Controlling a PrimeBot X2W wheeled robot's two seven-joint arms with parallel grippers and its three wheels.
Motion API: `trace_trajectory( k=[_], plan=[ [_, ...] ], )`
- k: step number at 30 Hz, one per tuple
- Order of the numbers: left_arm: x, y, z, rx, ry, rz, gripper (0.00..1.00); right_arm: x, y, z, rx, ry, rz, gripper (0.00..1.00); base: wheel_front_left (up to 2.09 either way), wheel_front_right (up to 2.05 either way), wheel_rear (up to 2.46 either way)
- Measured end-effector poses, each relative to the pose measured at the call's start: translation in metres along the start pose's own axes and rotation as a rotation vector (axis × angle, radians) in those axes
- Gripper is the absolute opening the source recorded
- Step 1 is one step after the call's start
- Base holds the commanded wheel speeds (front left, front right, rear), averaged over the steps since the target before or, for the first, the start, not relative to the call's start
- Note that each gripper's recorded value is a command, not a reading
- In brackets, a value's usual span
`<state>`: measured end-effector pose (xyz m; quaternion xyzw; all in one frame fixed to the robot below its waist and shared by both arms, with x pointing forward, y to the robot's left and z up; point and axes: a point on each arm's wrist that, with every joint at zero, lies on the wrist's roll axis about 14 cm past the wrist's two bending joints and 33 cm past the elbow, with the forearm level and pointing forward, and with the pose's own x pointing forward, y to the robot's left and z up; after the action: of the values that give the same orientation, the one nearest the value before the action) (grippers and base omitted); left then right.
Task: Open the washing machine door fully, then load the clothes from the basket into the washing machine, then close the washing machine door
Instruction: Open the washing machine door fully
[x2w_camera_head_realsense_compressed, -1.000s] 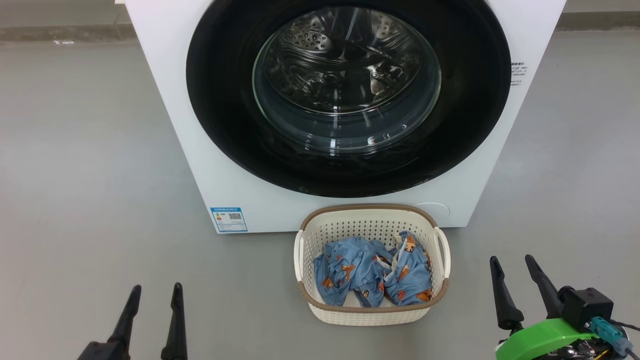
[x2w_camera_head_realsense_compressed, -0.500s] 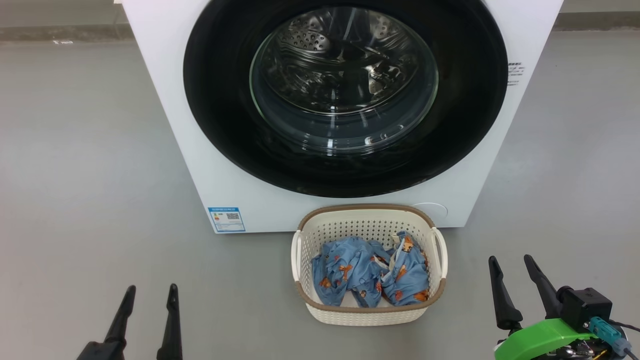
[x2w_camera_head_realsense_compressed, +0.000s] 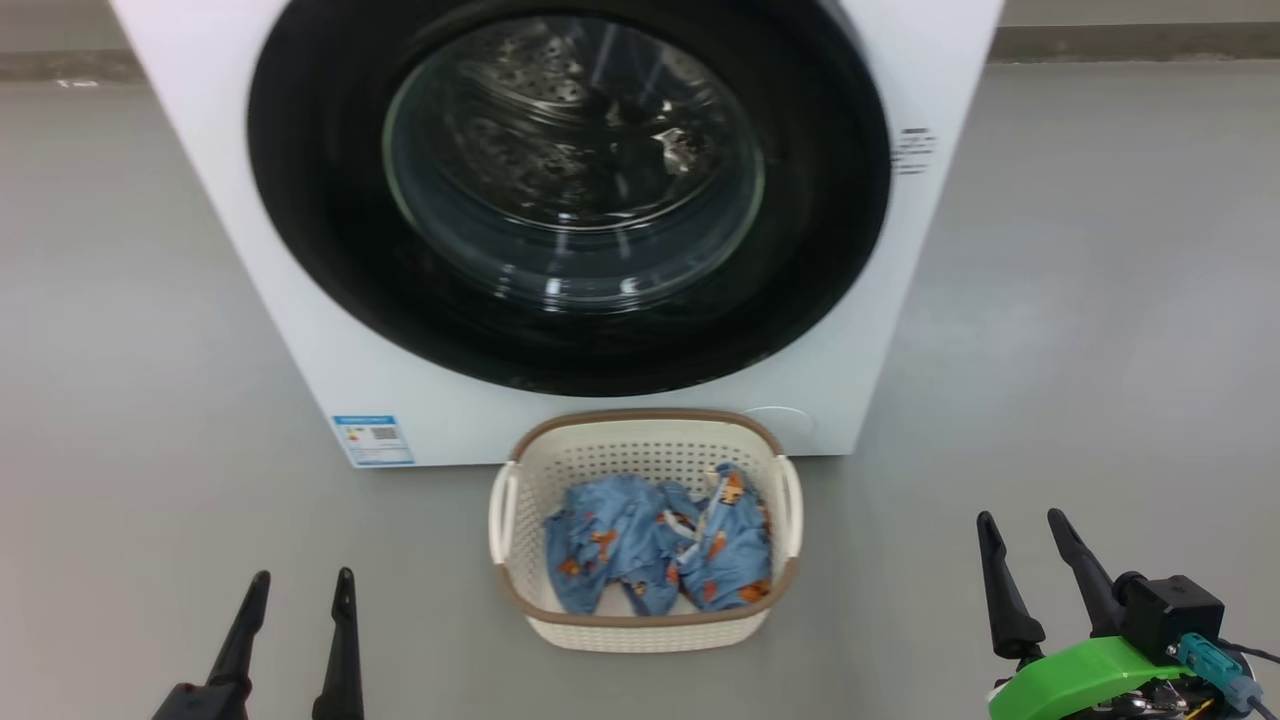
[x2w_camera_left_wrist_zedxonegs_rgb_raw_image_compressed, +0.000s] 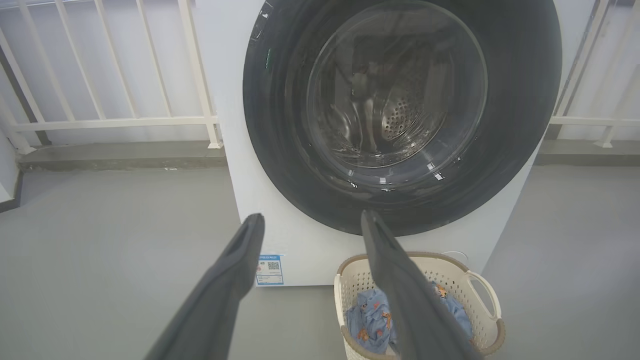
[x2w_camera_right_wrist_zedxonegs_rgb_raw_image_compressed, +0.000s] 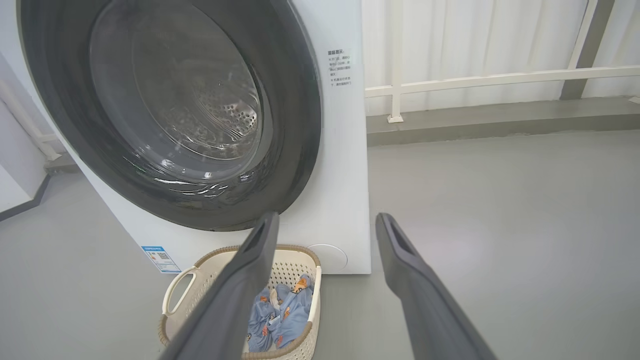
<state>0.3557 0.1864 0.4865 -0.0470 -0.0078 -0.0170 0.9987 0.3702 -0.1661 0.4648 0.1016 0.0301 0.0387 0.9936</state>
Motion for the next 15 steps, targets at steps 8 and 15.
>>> trace_trajectory(
  k=[8, 15],
  plan=[
    [0.0017, -0.0017, -0.0023, 0.0, 0.007, -0.005, 1.0, -0.0006, -0.0023, -0.0014, 0.001, 0.004, -0.007, 1.0, 1.19, 1.27, -2.46],
    [0.0039, -0.0015, -0.0008, -0.023, 0.0, -0.002, 1.0, -0.0001, -0.0049, -0.0035, 0.001, 0.01, -0.014, 1.0, 1.09, 1.26, -2.35]
  ],
)
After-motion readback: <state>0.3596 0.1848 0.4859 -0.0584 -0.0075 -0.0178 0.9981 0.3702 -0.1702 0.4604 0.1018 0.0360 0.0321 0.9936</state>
